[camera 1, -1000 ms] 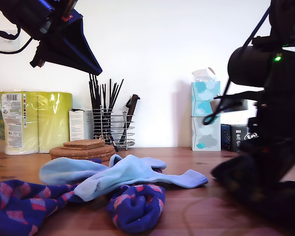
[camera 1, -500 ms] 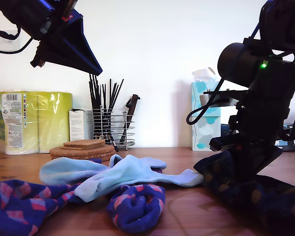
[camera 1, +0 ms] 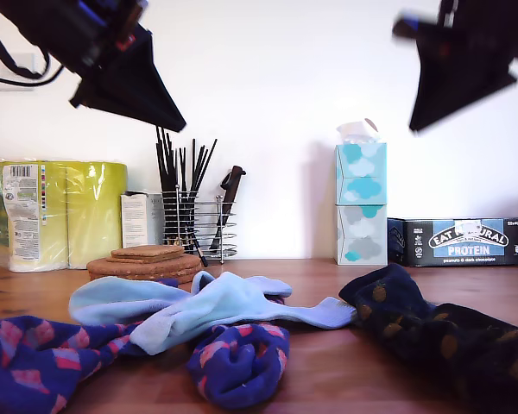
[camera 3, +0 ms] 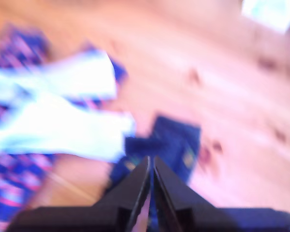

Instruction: Pair up the socks based on colour and pattern, by placing each sock on top of its pair

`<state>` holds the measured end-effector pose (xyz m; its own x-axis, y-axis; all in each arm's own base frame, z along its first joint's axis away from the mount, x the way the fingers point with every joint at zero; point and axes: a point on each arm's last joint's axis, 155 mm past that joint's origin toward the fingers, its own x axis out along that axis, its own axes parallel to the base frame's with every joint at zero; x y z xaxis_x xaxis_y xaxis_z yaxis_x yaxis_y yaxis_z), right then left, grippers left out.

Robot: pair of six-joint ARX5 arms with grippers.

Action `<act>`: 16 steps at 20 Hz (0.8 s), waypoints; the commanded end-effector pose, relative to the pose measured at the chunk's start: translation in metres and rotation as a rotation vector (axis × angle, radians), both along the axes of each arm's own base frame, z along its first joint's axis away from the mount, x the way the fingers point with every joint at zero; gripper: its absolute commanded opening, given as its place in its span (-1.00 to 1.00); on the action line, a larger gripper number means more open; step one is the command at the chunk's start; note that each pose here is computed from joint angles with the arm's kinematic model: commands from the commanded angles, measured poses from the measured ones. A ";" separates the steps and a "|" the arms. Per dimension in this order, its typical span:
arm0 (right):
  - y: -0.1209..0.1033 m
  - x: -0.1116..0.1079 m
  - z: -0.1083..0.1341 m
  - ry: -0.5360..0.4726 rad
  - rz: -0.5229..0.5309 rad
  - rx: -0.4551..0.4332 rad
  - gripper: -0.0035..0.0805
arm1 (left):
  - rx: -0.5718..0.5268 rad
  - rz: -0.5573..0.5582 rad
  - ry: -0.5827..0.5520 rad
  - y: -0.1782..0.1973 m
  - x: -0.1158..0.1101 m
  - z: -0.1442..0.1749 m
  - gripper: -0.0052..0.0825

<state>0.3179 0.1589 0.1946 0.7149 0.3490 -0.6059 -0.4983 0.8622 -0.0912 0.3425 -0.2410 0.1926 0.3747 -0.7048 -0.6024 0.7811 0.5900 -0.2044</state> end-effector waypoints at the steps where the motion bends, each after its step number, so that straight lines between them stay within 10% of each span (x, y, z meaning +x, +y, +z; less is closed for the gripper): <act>1: 0.005 -0.014 0.019 -0.043 0.028 0.043 -0.95 | 0.029 -0.047 -0.001 -0.008 0.004 -0.021 -0.93; 6: -0.004 -0.067 0.061 -0.199 0.040 0.171 -0.95 | 0.015 -0.082 -0.078 -0.019 0.020 -0.024 -0.93; 16: -0.032 -0.132 0.029 -0.188 0.055 0.240 -0.95 | 0.029 -0.252 -0.148 -0.076 0.029 -0.087 -0.93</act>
